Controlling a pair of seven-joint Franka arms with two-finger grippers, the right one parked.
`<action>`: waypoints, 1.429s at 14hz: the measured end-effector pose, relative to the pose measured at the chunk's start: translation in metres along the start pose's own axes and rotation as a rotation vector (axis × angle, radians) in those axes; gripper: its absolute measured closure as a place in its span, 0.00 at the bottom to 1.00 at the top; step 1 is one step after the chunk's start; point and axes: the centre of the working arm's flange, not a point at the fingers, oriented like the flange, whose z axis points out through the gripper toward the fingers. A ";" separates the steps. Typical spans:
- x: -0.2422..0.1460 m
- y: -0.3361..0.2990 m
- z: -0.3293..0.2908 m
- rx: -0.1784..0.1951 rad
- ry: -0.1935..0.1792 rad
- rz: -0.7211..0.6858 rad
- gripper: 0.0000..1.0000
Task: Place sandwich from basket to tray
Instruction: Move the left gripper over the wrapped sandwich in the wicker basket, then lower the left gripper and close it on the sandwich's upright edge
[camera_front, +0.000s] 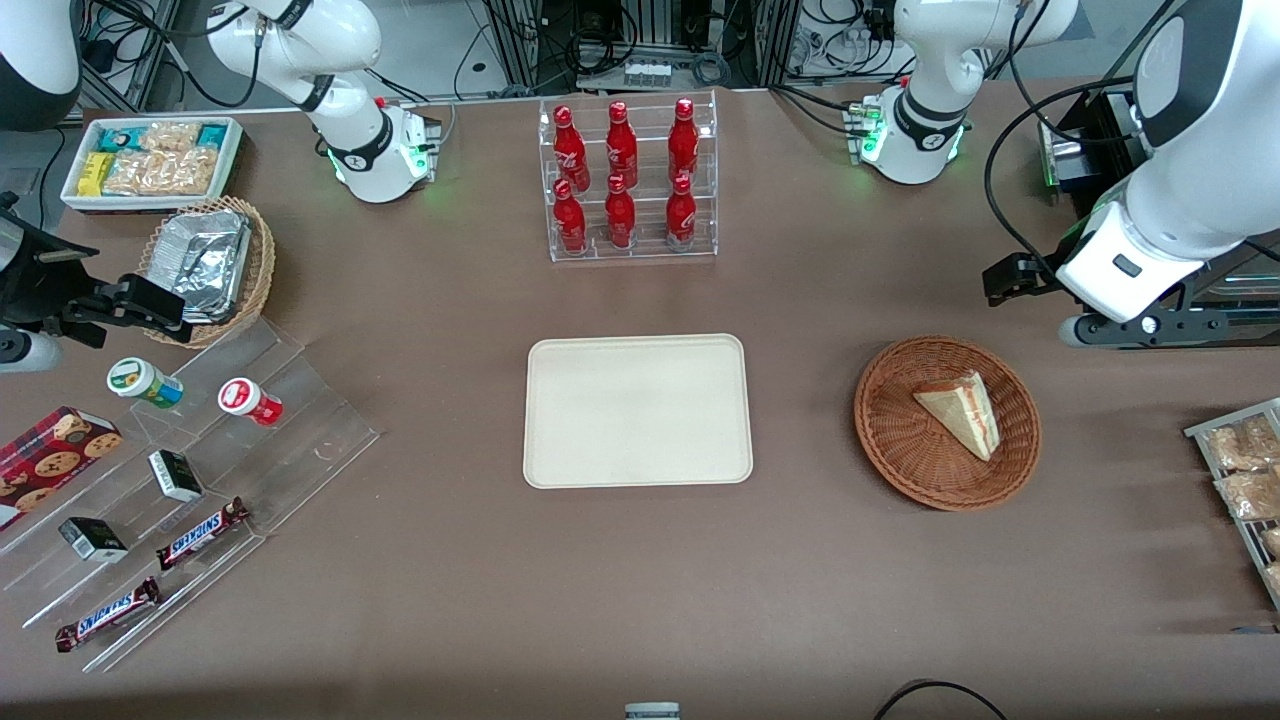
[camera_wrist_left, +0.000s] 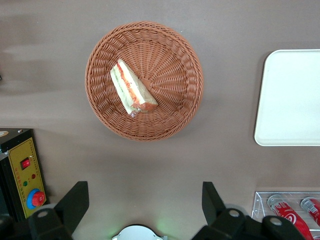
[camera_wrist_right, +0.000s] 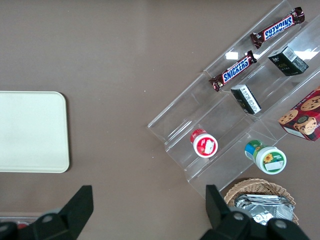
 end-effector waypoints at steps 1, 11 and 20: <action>0.000 0.000 0.000 0.000 0.000 0.000 0.00; 0.043 -0.061 0.130 0.029 0.000 -0.292 0.00; 0.023 -0.052 0.261 -0.044 0.163 -0.562 0.00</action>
